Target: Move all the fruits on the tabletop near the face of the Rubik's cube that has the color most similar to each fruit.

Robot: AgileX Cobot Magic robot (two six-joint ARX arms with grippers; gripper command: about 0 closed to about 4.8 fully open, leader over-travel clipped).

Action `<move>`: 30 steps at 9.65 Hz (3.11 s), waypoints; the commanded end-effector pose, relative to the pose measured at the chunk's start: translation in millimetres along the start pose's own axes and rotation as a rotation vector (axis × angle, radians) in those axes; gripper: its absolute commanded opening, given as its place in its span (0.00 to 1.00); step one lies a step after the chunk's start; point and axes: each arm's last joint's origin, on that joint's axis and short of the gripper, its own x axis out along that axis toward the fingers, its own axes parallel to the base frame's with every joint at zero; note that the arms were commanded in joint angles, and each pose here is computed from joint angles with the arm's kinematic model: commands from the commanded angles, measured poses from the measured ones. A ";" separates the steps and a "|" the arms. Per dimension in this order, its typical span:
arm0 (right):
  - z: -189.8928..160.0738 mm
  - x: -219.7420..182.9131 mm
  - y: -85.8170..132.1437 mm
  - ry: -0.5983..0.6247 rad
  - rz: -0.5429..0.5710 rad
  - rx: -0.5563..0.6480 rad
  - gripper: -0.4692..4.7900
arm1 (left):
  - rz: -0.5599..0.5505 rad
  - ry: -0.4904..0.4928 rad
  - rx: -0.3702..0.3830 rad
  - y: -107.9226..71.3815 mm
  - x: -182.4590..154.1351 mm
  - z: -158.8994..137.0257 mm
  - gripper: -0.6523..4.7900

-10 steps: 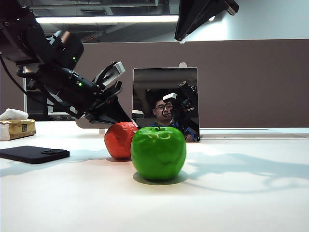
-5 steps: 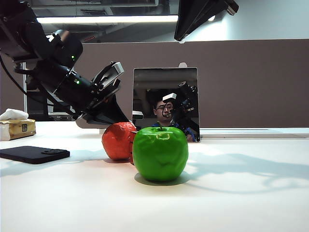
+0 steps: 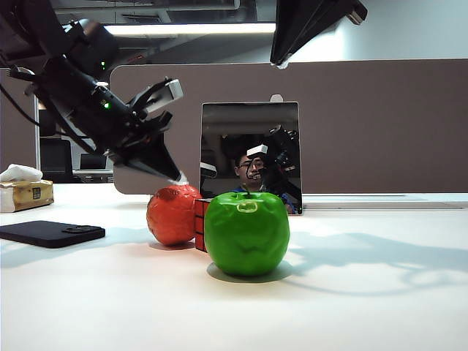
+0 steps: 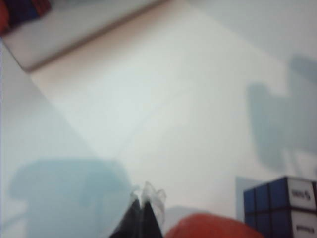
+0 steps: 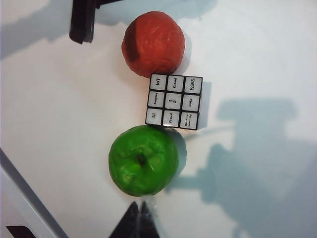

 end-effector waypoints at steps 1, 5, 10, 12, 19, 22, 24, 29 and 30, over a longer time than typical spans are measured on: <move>1.8 -3.2 1.3 -0.030 0.003 -0.005 0.09 | -0.110 -0.069 0.023 -1.7 2.1 4.6 0.11; -3.7 6.7 -0.6 0.000 0.009 0.005 0.09 | -0.126 -0.025 -0.020 -2.1 4.7 -1.2 0.11; -14.7 30.7 -5.4 0.033 0.012 0.021 0.09 | -0.140 0.091 -0.080 -5.0 3.8 -13.1 0.11; -11.9 30.8 -5.6 0.004 0.011 0.014 0.09 | -0.137 0.244 -0.065 -9.8 -2.4 -26.4 0.11; -30.1 59.9 20.2 0.094 0.189 -0.018 0.09 | -0.173 0.344 -0.057 -26.4 -38.9 -22.0 0.11; -38.3 78.0 35.3 0.098 0.238 -0.022 0.09 | -0.155 0.395 -0.019 -29.0 -46.0 -24.1 0.11; -40.0 87.1 41.9 0.074 0.257 -0.019 0.09 | -0.157 0.405 -0.025 -31.9 -52.8 -22.7 0.11; -36.8 119.9 46.0 0.093 0.216 -0.003 0.09 | -0.073 0.444 0.027 -38.3 -74.4 -17.8 0.11; -35.9 120.0 45.7 0.084 0.213 -0.004 0.09 | -0.076 0.396 0.041 -43.0 -85.8 -11.1 0.11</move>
